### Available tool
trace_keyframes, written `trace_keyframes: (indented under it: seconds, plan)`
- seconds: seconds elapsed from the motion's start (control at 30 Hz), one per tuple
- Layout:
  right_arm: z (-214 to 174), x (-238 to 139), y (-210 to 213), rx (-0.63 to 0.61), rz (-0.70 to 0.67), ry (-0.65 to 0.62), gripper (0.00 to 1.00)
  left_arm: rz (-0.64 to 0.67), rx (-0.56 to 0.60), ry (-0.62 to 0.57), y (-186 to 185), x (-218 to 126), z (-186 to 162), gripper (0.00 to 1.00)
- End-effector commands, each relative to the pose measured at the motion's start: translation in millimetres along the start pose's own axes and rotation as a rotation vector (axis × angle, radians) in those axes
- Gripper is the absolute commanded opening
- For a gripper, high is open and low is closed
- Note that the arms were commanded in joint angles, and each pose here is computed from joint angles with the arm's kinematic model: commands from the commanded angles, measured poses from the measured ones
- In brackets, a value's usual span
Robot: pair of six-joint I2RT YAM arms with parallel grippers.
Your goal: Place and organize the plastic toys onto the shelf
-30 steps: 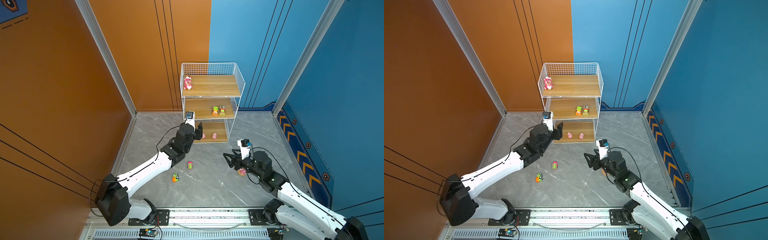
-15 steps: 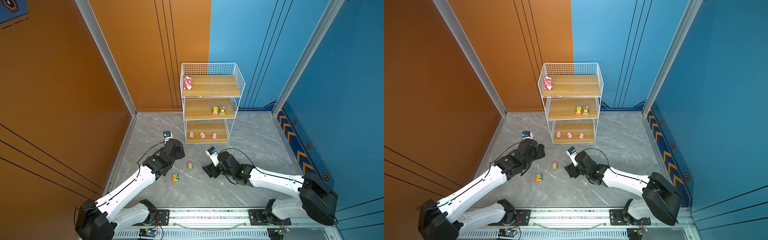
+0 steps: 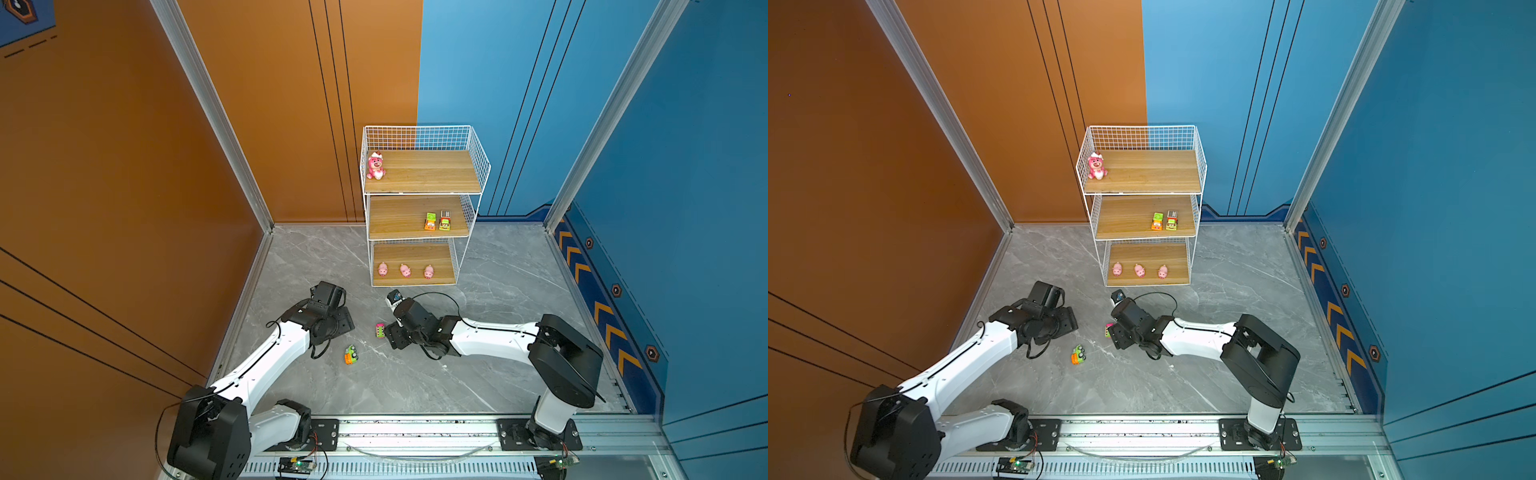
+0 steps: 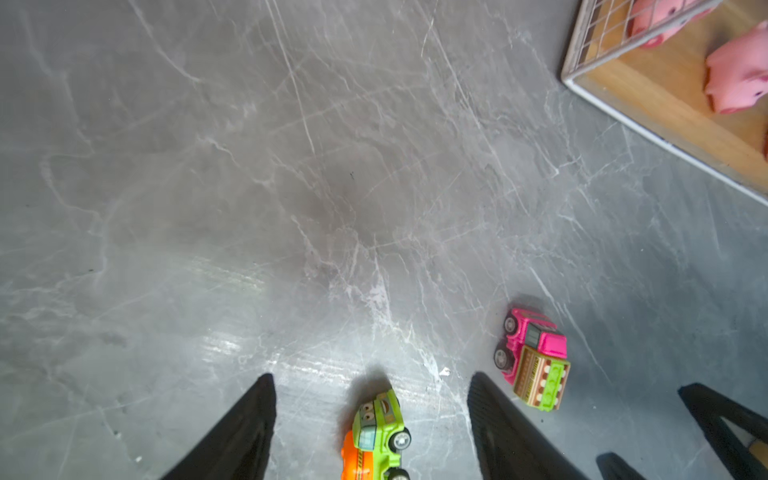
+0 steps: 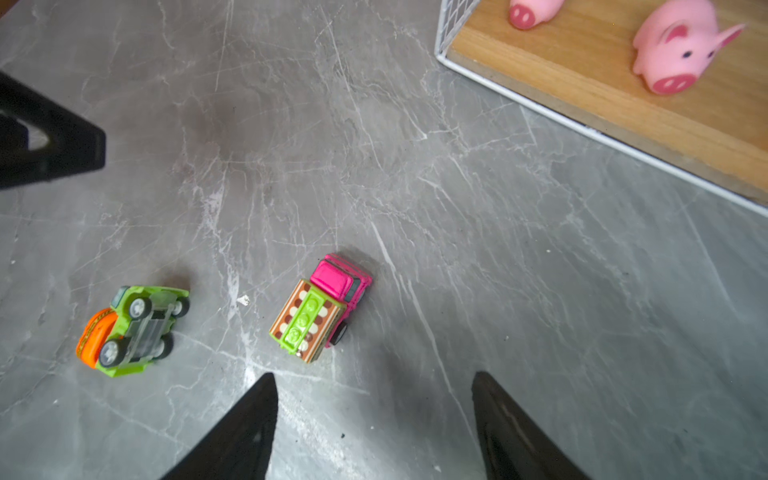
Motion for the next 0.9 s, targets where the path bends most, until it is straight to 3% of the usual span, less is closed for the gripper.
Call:
trace_keyframes:
  seconds: [0.0, 0.33, 0.87]
  plan:
    - [-8, 0, -13, 0.068, -0.094, 0.053, 0.74, -0.036, 0.041, 0.057, -11, 4, -6, 0.74]
    - [-30, -2, -22, 0.166, -0.147, 0.080, 0.74, -0.003, 0.194, 0.129, -39, 26, -27, 0.74]
    - [-58, -39, -50, 0.244, -0.194, 0.031, 0.73, -0.081, 0.249, 0.219, -100, 65, -62, 0.72]
Point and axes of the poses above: each gripper's point midway between its finger pads, its own x axis out along the fingers, its own y axis along the line the jaws close on, z = x × y, the point moved 6 cm from there along -x, back along the fingers, and after that the axes turned 11 degrees about -x, right-handed, at the moved point
